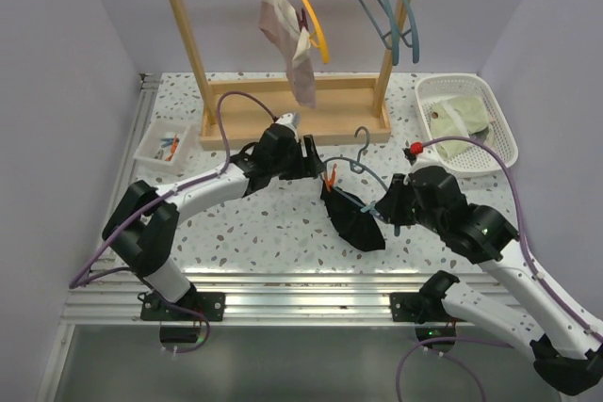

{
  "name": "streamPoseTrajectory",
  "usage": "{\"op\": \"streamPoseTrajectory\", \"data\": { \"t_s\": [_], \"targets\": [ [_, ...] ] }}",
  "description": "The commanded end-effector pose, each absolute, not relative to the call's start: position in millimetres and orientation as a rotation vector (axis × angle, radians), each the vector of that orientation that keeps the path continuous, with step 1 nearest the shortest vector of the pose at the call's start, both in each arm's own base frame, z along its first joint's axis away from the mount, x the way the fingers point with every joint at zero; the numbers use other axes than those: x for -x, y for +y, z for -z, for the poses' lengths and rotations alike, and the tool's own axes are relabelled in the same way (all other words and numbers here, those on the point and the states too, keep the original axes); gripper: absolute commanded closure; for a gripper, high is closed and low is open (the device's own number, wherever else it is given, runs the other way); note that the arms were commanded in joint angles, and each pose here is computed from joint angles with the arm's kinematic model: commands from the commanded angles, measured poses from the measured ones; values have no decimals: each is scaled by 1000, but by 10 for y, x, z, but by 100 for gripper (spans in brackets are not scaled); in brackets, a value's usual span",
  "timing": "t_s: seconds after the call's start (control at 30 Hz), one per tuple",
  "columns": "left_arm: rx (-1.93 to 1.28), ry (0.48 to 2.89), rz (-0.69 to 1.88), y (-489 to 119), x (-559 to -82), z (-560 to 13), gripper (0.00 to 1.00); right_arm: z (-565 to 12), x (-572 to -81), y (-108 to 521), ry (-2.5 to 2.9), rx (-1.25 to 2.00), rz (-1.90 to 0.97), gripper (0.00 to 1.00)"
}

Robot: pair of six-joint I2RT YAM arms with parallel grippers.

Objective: Remove the underwear clipped to the hanger

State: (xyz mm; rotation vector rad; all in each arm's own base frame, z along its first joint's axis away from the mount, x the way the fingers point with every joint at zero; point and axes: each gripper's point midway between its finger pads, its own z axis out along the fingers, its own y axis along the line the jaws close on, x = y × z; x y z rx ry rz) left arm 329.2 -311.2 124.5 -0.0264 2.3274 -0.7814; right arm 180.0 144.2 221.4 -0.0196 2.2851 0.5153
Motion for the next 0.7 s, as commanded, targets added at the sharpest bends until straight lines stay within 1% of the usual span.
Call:
{"op": "streamPoseTrajectory", "data": {
  "t_s": [0.0,0.13,0.27,0.33,0.37,0.43,0.47,0.57,0.63,0.67],
  "targets": [
    [11,2250,863,-3336,-3447,-1487,27,-2250,-1870,1436,2249,23,-498,100],
    [-31,2239,874,-3510,-3413,-1454,26,-2243,-1901,1450,2248,20,-494,100],
    [-43,2352,793,-3550,-3374,-1097,27,-2267,-1925,1475,2241,20,-500,100],
    [-40,2384,770,-3527,-3353,-988,30,-2270,-1937,1471,2239,17,-494,100],
    [-35,2396,756,-3511,-3350,-946,35,-2279,-1944,1467,2235,12,-492,100],
    [-34,2418,731,-3464,-3317,-890,41,-2295,-1955,1423,2226,-9,-473,100],
    [-34,2424,727,-3424,-3274,-879,45,-2301,-1961,1406,2221,-24,-467,100],
    [-5,2425,676,-3247,-3187,-799,49,-2308,-1983,1343,2210,-64,-439,100],
    [25,2414,679,-3171,-3152,-780,50,-2293,-1994,1292,2210,-93,-410,100],
    [36,2425,672,-3074,-3058,-701,50,-2294,-1998,1275,2207,-111,-405,100]
  ]
}}
